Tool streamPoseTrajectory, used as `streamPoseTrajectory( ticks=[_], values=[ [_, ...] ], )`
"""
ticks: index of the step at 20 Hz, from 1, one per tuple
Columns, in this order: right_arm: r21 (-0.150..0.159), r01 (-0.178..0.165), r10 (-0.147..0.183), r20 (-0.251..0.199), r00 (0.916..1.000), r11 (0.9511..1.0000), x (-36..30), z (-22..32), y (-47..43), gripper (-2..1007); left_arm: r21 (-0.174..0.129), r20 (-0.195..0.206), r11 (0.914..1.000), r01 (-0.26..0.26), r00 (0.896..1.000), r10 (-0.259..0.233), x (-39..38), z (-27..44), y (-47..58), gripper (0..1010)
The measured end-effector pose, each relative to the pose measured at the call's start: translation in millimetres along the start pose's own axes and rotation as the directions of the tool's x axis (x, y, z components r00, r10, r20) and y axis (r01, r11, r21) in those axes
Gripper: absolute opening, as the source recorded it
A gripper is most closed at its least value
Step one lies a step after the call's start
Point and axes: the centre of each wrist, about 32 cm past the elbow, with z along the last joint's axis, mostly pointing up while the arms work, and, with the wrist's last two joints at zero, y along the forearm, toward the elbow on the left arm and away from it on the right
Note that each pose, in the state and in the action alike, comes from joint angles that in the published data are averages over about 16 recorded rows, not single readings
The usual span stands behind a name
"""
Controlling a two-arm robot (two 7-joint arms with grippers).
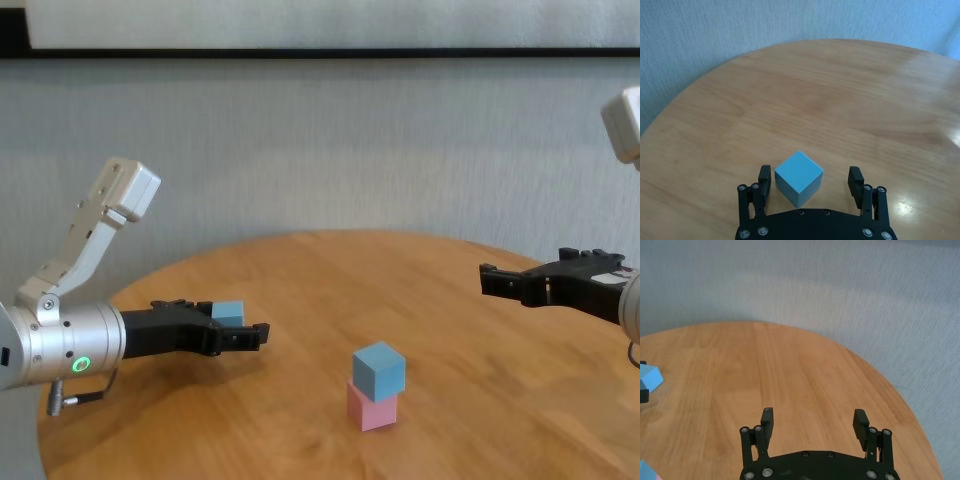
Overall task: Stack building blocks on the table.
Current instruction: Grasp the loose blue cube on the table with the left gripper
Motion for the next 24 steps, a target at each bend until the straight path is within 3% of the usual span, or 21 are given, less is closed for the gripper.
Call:
streamPoseTrajectory(
  ticks=[13, 24],
  values=[
    [0.000, 0.000, 0.000, 0.000, 1.0000, 1.0000, 0.0, 0.0, 0.0, 1005, 0.000, 0.000, 1.0000, -0.001, 1.000, 0.001, 0.4, -0.2, -0.3, 965],
    [0.000, 0.000, 0.000, 0.000, 1.0000, 1.0000, 0.0, 0.0, 0.0, 1005, -0.001, 0.000, 1.0000, -0.001, 1.000, 0.001, 0.4, -0.1, -0.4, 743]
  ],
)
